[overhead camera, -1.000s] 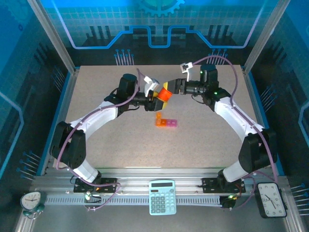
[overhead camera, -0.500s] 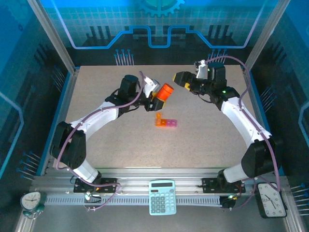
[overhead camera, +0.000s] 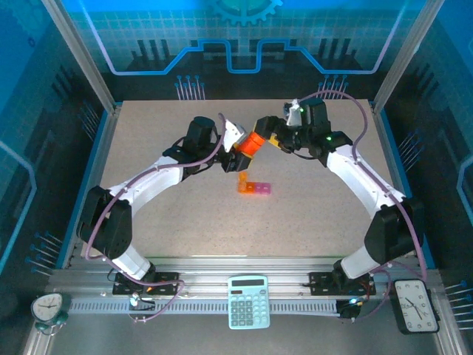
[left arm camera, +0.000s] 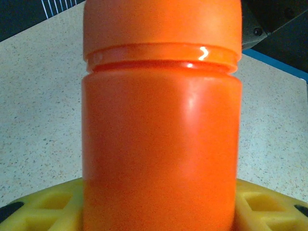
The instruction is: Sort the pills into containers
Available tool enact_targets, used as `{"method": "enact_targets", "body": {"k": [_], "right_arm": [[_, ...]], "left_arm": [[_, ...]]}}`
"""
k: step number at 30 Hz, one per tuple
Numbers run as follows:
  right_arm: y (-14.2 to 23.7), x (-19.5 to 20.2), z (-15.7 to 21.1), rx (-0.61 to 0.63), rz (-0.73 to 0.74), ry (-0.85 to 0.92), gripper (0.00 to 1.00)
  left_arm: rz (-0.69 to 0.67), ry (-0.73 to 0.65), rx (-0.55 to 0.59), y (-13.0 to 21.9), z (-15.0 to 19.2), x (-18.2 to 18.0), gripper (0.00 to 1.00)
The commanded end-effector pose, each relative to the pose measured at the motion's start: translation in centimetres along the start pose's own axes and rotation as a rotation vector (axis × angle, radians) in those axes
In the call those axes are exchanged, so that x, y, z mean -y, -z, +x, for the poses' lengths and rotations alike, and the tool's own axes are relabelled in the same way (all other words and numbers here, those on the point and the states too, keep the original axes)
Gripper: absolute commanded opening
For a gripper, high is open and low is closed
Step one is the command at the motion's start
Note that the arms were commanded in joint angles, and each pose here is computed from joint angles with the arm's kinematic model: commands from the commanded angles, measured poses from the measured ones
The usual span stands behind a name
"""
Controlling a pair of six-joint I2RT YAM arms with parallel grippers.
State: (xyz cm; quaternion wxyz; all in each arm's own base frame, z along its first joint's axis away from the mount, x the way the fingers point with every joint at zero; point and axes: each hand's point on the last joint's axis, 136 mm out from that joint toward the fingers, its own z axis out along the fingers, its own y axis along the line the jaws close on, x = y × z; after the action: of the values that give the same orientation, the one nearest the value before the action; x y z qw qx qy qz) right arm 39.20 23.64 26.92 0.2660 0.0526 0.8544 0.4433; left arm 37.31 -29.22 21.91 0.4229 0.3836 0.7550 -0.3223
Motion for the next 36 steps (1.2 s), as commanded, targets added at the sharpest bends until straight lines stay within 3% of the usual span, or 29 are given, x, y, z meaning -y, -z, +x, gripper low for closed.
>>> {"method": "enact_targets", "body": {"k": [1,5,11,15,20,25,33,35,36], "right_arm": [[-0.5,-1.3,0.1,-0.007,-0.013,0.013,0.84],[-0.9,-1.5,0.6,-0.024,-0.016,0.021,0.79],[-1.0,-1.4,0.8,-0.026,-0.011,0.036,0.46],[-0.6,-1.7,0.5,-0.016,-0.037,0.083,0.37],[1.1,-2.4,-1.6,0.035,-0.127,0.256,0.35],[3.9,-4.4,-2.2,0.049,-0.344,0.527,0.37],[5.3,-5.6,-1.7,0.014,-0.436,0.579,0.37],[5.3,-5.6,-1.7,0.017,-0.42,0.567,0.43],[5.4,-5.6,-1.8,0.02,-0.416,0.552,0.57]], "left_arm": [[0.002,-0.049,0.027,0.1,-1.6,0.3,0.14],[0.002,-0.049,0.028,0.0,-1.7,0.3,0.13],[0.002,-0.046,0.032,0.0,-1.9,0.3,0.13],[0.015,-0.028,0.041,0.1,-2.1,0.4,0.13],[0.099,0.025,0.066,1.1,-2.9,1.3,0.12],[0.266,0.119,0.095,2.7,-3.8,2.9,0.12],[0.371,0.18,0.074,3.1,-3.6,4.1,0.12],[0.362,0.179,0.072,2.9,-3.5,3.8,0.12],[0.356,0.178,0.072,2.8,-3.5,3.7,0.12]]}}
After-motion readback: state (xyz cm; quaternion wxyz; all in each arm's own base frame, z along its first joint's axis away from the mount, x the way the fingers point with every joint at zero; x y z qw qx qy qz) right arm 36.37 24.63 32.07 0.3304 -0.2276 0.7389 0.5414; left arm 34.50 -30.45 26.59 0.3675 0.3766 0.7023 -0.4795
